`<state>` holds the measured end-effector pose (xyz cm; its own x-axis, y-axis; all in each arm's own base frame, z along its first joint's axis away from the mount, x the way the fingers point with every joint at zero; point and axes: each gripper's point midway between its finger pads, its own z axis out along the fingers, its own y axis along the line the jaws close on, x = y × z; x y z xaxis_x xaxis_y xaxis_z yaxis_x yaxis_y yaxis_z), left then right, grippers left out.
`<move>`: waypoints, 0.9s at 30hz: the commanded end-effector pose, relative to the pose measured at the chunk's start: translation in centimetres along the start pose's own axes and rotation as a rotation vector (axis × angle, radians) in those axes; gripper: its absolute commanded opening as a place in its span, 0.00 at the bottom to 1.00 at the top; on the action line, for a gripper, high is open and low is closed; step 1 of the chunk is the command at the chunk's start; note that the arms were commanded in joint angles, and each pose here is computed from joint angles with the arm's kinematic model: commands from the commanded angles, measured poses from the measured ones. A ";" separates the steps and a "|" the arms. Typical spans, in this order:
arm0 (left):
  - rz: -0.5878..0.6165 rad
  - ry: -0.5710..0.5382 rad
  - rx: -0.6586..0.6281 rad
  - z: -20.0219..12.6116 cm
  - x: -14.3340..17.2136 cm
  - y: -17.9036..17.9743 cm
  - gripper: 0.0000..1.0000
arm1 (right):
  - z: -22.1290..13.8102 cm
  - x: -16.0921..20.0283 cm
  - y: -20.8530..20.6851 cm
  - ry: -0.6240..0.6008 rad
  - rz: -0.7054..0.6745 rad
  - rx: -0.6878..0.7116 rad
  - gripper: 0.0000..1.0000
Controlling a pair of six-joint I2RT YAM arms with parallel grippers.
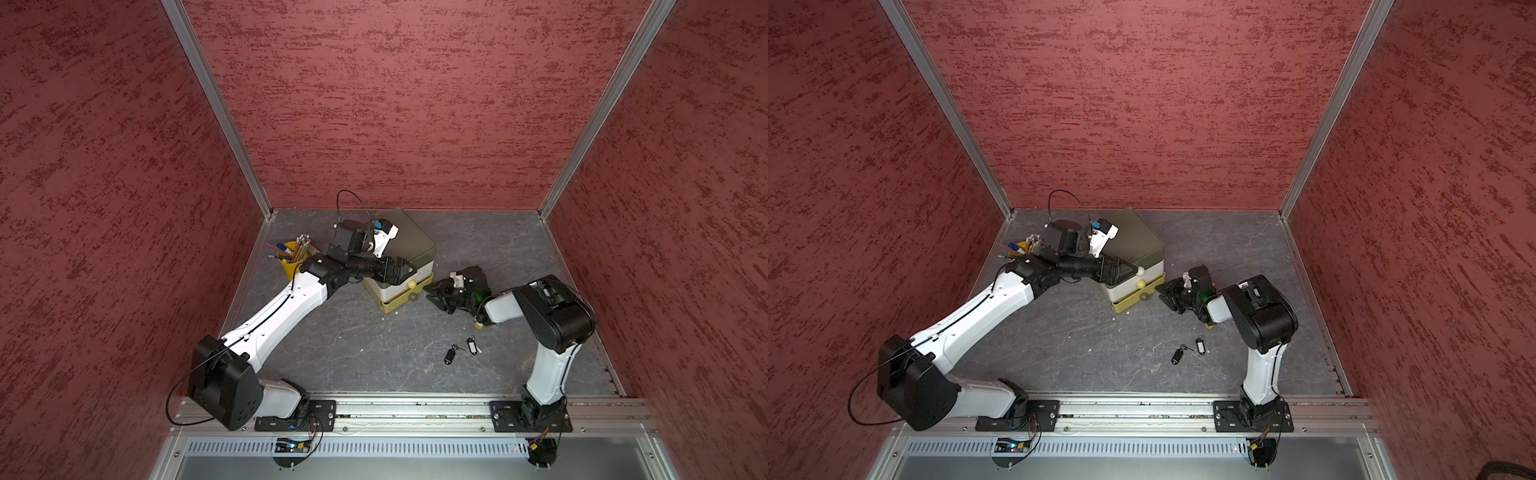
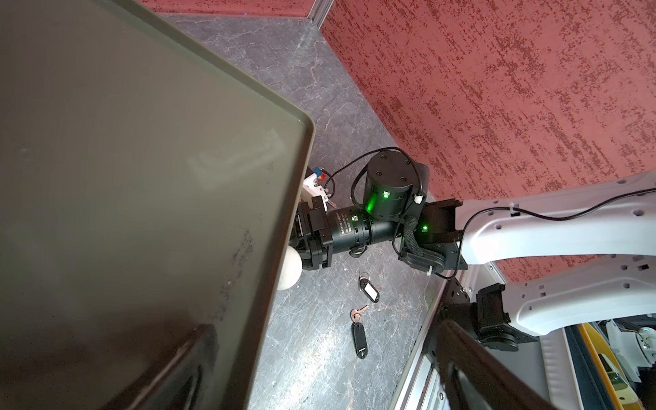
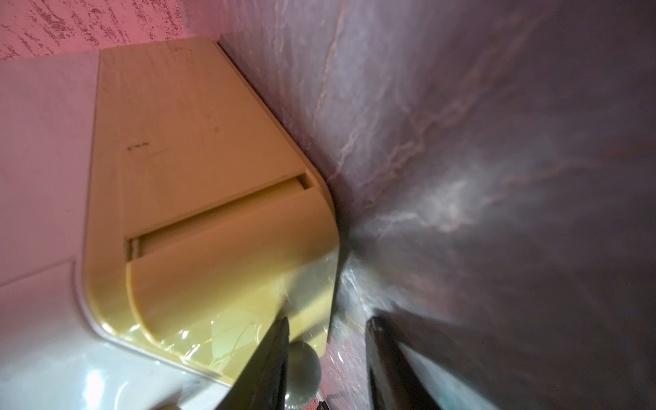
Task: Take the keys out of the drawer
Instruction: Close the drawer in the storage box.
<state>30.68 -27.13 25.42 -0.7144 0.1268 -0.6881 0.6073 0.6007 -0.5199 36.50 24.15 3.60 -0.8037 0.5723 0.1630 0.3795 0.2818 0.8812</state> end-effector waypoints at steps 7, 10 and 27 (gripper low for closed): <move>-0.029 0.049 -0.031 -0.2 1.4 1.0 1.00 | 1.3 -0.7 -0.2 -0.021 0.022 0.005 0.40; -0.028 0.035 -0.028 -0.4 1.2 1.2 1.00 | 1.6 -0.9 -0.5 -0.020 0.039 0.017 0.40; 0.033 -0.112 -0.027 -3.8 -0.8 -0.5 1.00 | 3.2 -0.4 0.5 -0.011 0.027 -0.001 0.40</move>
<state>29.53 -24.90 27.77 -0.6680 0.0807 -0.7398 0.6185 0.6130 -0.4916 37.81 26.44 3.66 -0.8214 0.5352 0.1972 0.3789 0.2536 0.8900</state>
